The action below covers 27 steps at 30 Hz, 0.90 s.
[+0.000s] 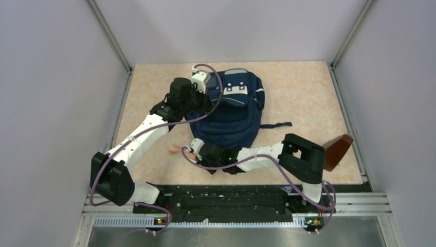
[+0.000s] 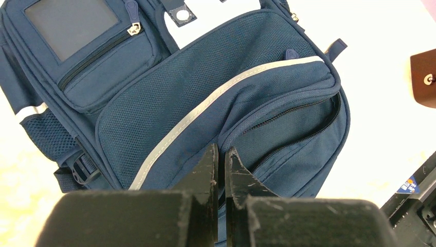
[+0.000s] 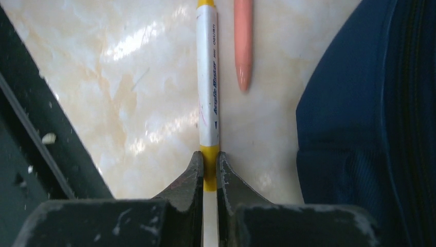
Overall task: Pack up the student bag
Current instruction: Pick up the stationery from the center of the board, then place the stationery in the student bag.
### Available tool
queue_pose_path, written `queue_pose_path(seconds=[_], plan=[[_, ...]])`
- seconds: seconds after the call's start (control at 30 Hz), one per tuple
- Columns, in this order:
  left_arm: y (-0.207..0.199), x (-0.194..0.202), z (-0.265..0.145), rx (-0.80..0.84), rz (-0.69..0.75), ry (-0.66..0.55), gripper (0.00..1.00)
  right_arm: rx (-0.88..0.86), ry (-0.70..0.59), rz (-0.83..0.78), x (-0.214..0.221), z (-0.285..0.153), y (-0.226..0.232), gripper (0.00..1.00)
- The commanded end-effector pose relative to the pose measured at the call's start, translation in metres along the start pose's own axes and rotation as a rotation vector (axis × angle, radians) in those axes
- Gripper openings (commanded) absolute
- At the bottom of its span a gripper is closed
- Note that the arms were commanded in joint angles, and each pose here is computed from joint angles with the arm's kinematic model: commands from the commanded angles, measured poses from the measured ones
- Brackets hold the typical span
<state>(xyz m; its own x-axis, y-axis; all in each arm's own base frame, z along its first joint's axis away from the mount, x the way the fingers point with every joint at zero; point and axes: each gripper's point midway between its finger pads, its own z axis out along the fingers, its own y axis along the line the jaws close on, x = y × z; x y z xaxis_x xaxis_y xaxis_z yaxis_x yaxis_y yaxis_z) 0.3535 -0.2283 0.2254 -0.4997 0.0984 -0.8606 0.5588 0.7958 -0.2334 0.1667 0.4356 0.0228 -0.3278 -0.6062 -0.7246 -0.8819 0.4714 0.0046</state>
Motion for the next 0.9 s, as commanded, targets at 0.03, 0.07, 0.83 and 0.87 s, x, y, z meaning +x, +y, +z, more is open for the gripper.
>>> queue_pose_path(seconds=[0.03,0.07,0.83,0.87], plan=[[0.005,-0.032,-0.019,-0.042,0.019,-0.116,0.0,-0.048,-0.041,-0.037,-0.013,-0.05,0.006,0.0],[0.006,-0.033,-0.02,-0.047,0.021,-0.116,0.0,-0.04,-0.034,-0.038,-0.009,-0.058,0.004,0.0],[0.009,-0.033,-0.022,-0.067,0.038,-0.107,0.0,0.397,-0.108,-0.054,-0.054,-0.172,-0.131,0.0],[0.009,-0.033,-0.022,-0.066,0.038,-0.105,0.0,0.41,-0.106,-0.058,-0.058,-0.172,-0.137,0.0]])
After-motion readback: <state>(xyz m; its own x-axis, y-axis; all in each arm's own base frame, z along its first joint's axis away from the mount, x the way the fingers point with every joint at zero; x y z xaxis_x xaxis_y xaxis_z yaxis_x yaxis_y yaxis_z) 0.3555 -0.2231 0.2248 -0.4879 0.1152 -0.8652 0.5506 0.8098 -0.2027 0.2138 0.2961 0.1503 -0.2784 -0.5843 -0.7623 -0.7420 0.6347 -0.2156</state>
